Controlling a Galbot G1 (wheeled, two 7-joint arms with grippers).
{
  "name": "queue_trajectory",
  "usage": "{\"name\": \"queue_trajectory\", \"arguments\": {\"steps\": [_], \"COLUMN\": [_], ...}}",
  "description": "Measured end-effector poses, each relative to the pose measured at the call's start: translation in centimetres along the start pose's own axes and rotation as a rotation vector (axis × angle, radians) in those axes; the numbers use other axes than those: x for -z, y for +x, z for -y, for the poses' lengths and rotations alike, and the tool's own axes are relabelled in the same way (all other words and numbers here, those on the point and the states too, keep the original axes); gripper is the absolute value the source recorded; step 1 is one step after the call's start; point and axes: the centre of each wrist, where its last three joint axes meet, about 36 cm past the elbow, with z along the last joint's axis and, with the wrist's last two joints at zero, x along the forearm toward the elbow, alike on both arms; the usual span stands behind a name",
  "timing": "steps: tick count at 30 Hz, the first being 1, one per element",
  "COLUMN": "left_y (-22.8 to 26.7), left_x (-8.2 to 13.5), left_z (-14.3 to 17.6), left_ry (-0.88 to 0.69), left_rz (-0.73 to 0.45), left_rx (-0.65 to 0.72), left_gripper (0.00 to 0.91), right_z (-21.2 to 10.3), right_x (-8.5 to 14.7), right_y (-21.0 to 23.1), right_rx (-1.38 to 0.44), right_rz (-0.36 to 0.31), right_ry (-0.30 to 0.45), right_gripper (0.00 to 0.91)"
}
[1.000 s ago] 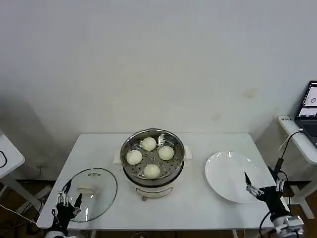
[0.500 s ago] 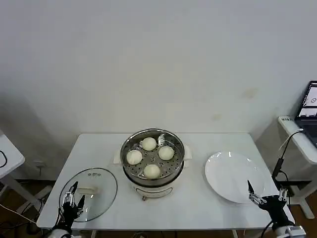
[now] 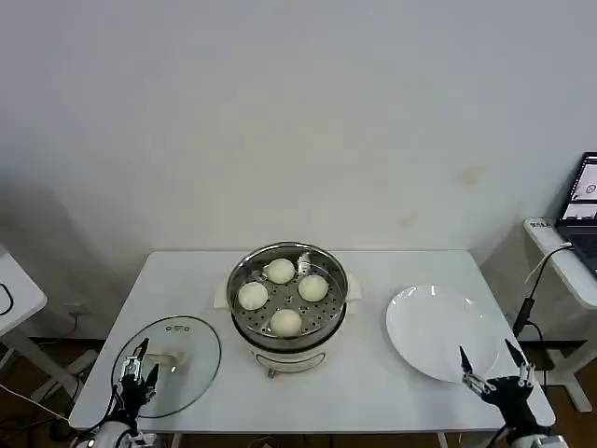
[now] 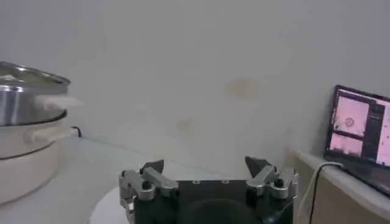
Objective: Take steamed baozi put them in steamer then cover it.
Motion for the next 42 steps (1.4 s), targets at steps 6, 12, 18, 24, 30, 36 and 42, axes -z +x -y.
{"name": "queue_trajectory", "arguments": {"steps": [6, 12, 18, 24, 30, 36, 42], "left_y": [-1.0, -1.8, -2.7, -3.8, -5.0, -5.4, -5.5], "left_x": [-0.1, -0.2, 0.0, 0.1, 0.0, 0.2, 0.4], "left_z": [0.1, -0.4, -0.4, -0.4, -0.4, 0.1, 0.6], "left_ry": [-0.012, -0.019, -0.021, -0.03, -0.028, -0.02, -0.016], "left_rz": [-0.003, -0.004, -0.004, -0.007, -0.014, -0.016, -0.012], "left_rx": [-0.001, 0.006, 0.002, 0.004, 0.011, 0.009, 0.009], "left_gripper": [0.907, 0.907, 0.907, 0.907, 0.685, 0.0, 0.0], "right_z": [-0.8, -1.1, -1.3, -1.2, -1.3, -1.3, -1.4], "right_x": [-0.3, -0.3, -0.4, -0.5, -0.6, -0.6, -0.7], "right_y": [0.3, 0.3, 0.6, 0.8, 0.8, 0.7, 0.6], "right_rx": [0.007, 0.008, 0.006, 0.002, 0.0, -0.001, -0.003], "right_rz": [-0.007, -0.007, -0.011, -0.013, -0.014, -0.014, -0.017], "right_ry": [-0.01, -0.016, -0.02, -0.019, -0.02, -0.021, -0.024], "right_gripper": [0.907, 0.907, 0.907, 0.907, 0.907, 0.907, 0.907]}}
